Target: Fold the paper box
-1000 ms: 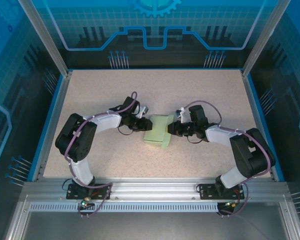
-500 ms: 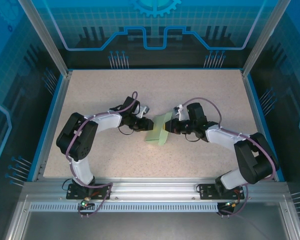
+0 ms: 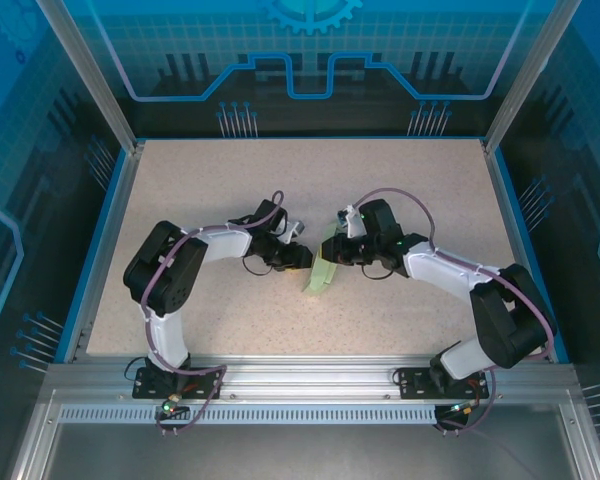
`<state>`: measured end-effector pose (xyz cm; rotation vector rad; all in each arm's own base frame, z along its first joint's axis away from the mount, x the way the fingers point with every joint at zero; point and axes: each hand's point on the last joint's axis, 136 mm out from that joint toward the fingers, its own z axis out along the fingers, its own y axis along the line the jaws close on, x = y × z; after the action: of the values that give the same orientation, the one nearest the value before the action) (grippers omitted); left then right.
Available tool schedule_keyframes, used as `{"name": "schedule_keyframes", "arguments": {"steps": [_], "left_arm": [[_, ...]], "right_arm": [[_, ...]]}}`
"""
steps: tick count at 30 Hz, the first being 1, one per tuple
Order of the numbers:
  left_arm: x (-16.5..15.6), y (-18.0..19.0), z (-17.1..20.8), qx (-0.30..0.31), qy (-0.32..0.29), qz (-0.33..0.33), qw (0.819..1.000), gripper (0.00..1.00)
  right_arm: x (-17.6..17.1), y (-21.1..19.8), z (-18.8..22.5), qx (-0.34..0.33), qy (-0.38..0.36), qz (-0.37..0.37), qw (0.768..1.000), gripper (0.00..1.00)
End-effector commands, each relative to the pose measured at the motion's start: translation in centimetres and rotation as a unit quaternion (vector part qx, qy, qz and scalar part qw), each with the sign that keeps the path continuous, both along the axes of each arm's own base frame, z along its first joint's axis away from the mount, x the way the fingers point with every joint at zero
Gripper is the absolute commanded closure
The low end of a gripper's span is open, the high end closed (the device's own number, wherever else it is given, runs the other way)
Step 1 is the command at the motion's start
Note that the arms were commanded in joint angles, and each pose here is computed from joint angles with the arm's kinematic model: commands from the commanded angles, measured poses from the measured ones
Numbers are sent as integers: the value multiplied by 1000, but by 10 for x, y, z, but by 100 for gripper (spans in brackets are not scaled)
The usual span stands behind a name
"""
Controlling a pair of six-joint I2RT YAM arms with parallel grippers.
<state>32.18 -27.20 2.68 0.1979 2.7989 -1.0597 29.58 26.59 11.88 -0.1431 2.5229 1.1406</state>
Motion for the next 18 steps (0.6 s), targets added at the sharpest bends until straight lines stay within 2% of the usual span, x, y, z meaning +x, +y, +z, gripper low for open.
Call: {"name": "schedule_keyframes", "arguments": {"steps": [1,8,11,14,18], "left_arm": [[10,7,14,20,-34,24,999,54],[16,49,40,57,-118,103,986,41],[3,53,58,14,-164,120,979,36],[-18,42,83,-38,-232,100,967,31],[-49,17,102,-28,-332,37,942,21]], "right_arm": [[-8,-20,-43,-92,45,-30,994,85],[-6,-17,-49,-107,51,-35,992,85],[-6,-16,-50,-111,53,-35,992,85],[-8,-16,-54,-115,57,-34,991,86],[-1,-10,-45,-111,46,-33,992,86]]}}
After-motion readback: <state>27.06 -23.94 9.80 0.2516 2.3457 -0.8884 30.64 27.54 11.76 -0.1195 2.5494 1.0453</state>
